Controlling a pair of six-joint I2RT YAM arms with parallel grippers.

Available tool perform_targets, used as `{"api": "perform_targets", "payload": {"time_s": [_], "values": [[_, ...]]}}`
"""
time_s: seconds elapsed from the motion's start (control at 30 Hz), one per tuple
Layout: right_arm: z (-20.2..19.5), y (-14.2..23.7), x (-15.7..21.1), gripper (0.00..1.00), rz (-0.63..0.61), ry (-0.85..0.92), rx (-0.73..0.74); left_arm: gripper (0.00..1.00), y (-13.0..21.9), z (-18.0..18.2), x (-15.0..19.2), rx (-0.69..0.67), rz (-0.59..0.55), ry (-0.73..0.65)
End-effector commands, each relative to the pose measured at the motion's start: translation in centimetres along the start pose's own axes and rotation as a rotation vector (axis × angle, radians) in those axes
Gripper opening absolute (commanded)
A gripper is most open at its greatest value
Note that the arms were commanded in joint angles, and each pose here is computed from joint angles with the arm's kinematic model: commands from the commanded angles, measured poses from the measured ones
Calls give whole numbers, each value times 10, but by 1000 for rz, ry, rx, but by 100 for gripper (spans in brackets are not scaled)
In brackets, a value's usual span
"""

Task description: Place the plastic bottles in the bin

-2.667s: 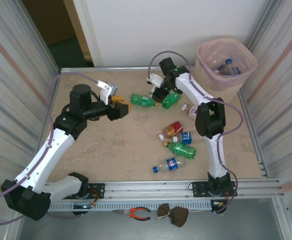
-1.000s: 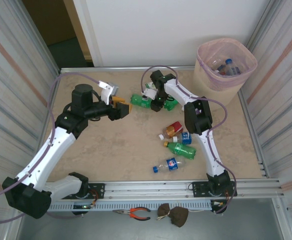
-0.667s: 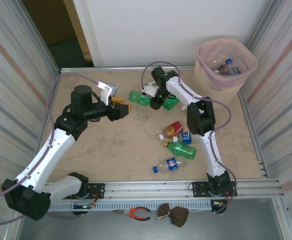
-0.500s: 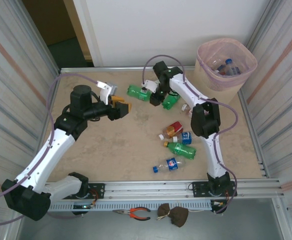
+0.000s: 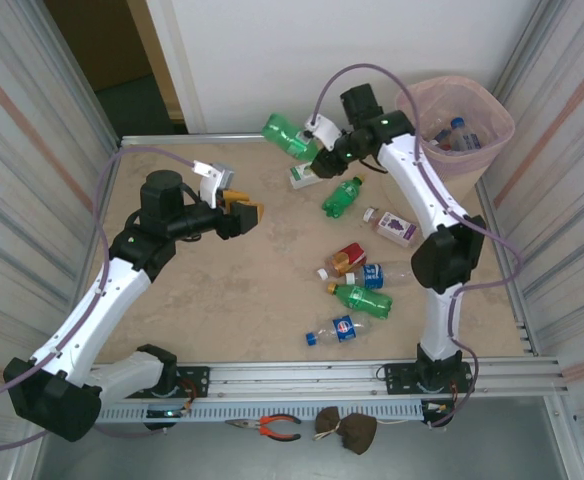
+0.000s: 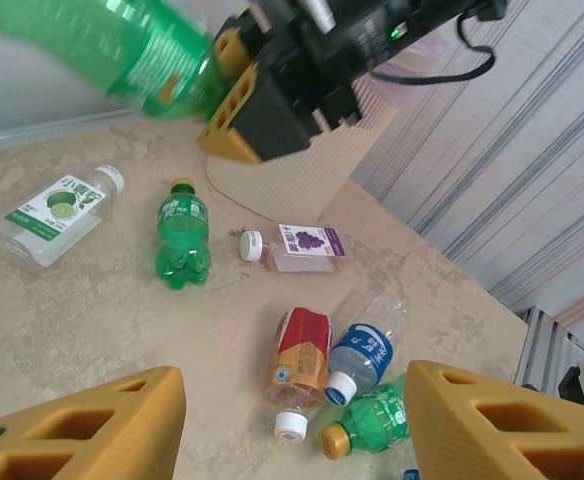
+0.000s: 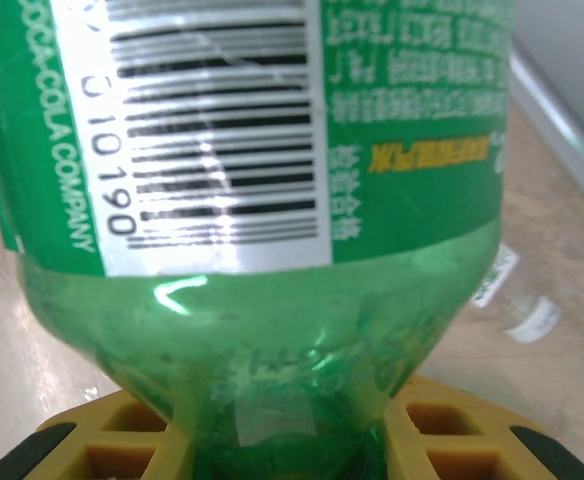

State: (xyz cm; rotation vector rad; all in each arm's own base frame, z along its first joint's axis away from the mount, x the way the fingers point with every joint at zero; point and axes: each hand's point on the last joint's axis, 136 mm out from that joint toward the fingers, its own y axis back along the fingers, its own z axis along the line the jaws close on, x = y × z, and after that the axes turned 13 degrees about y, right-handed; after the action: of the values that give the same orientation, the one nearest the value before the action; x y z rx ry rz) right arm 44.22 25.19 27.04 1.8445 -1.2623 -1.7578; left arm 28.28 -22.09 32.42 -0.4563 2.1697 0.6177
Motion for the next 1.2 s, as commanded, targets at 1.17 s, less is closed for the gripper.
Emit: {"api": "perform_targets", "payload": {"time_s": [1.17], "values": [[-156, 206, 182, 0, 50, -1183, 676, 60, -15, 6, -2, 42, -13, 19]]}}
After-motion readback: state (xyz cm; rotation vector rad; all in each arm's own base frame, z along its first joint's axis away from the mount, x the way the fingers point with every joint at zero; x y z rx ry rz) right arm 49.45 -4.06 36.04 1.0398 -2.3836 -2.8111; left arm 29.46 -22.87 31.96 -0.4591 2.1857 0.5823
